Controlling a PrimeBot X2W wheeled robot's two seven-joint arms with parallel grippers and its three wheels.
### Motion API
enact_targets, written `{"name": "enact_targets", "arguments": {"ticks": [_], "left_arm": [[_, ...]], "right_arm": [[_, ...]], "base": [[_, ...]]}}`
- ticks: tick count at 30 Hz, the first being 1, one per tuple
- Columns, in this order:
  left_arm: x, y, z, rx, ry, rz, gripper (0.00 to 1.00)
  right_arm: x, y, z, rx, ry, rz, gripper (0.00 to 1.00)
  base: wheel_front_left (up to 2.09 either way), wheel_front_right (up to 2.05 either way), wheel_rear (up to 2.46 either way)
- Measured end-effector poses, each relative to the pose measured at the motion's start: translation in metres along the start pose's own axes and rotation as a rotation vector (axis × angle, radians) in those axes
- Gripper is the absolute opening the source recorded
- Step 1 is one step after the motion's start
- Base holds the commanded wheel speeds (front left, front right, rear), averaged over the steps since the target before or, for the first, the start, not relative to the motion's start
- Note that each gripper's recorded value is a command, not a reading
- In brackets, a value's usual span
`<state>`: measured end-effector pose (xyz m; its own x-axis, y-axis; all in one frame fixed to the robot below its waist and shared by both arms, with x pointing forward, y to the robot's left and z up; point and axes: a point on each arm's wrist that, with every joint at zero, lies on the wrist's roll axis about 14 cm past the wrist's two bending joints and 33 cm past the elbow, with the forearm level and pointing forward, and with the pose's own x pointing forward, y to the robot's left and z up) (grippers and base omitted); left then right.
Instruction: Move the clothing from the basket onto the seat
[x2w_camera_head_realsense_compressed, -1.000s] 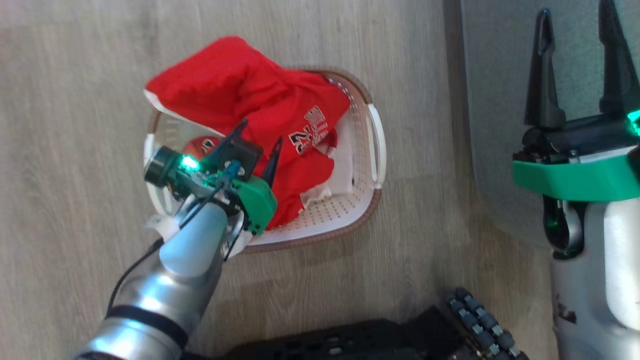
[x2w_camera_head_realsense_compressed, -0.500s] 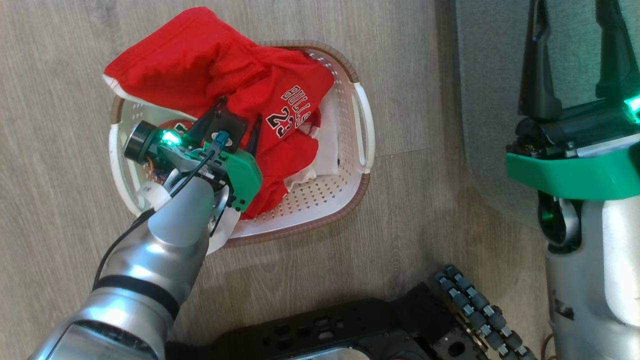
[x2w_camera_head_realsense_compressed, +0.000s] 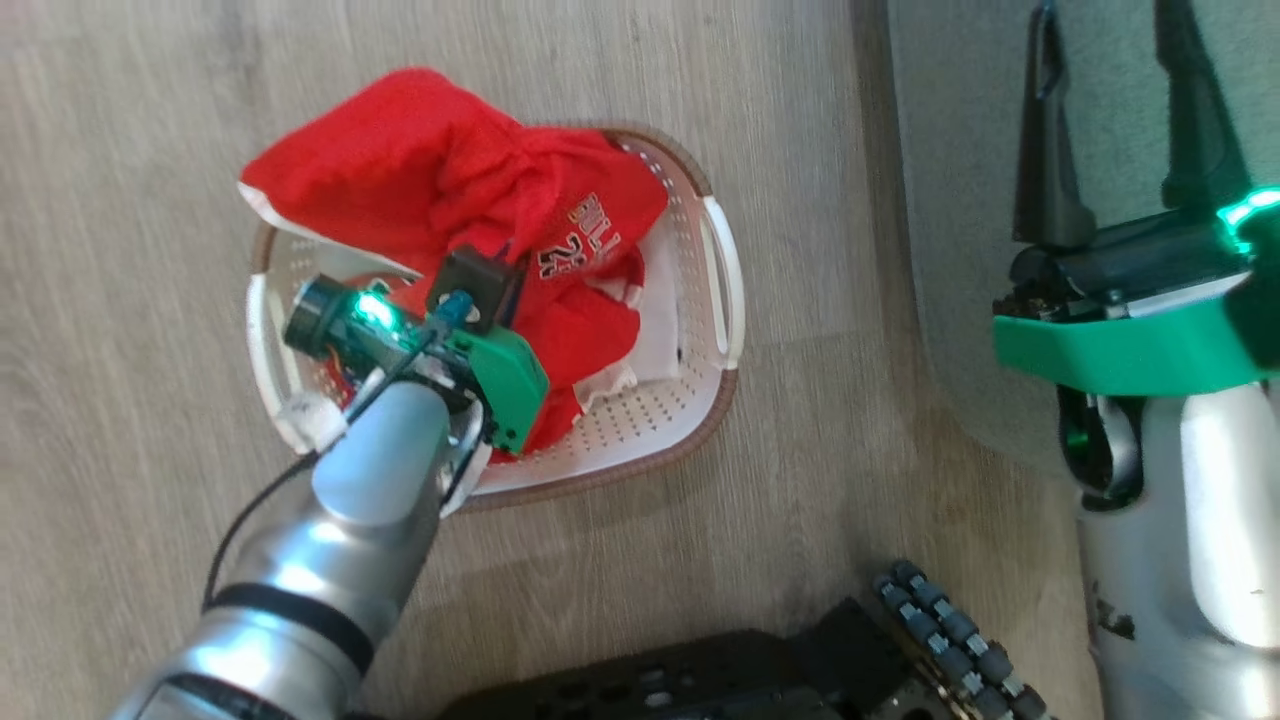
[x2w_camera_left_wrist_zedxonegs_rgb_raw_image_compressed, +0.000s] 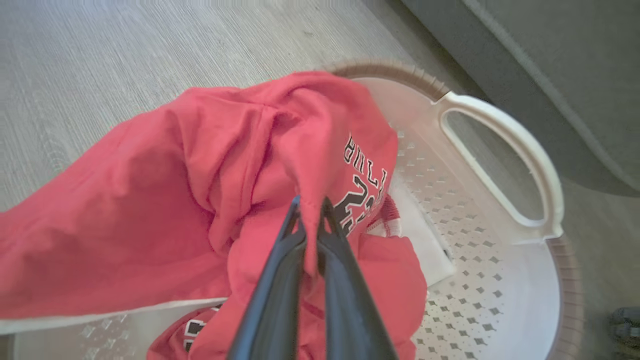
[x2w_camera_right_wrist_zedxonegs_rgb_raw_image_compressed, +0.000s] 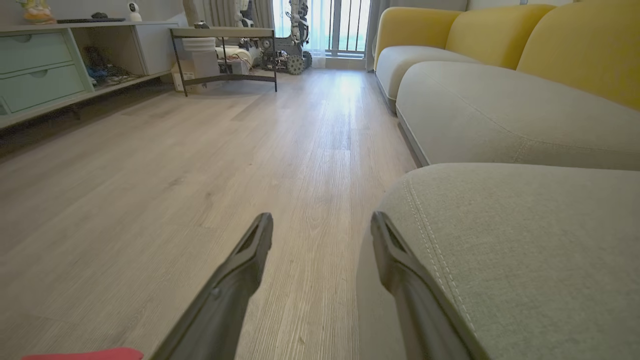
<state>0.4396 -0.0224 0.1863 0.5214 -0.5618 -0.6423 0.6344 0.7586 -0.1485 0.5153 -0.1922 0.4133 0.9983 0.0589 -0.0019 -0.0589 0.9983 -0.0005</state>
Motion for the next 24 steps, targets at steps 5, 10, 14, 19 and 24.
{"name": "enact_targets", "arguments": {"ticks": [5,10,14,19,24], "left_arm": [[-0.019,-0.006,0.026,-0.035,-0.077,0.015,0.0],[-0.044,-0.01,0.058,-0.034,-0.163,0.036,0.0],[-0.069,-0.014,0.087,-0.013,-0.24,0.059,0.0],[-0.104,-0.02,0.121,0.036,-0.333,0.078,0.0],[-0.143,-0.025,0.152,0.09,-0.423,0.112,0.0]], "right_arm": [[-0.004,0.005,0.016,0.012,-0.022,0.01,1.0],[-0.016,0.011,0.033,0.027,-0.033,0.017,1.0],[-0.035,0.015,0.042,0.037,-0.024,0.02,1.0],[-0.057,0.022,0.059,0.05,-0.035,0.028,1.0],[-0.088,0.03,0.071,0.062,-0.039,0.039,1.0]], "base": [[0.0,0.0,0.0],[0.0,0.0,0.0],[0.0,0.0,0.0],[0.0,0.0,0.0],[0.0,0.0,0.0]]}}
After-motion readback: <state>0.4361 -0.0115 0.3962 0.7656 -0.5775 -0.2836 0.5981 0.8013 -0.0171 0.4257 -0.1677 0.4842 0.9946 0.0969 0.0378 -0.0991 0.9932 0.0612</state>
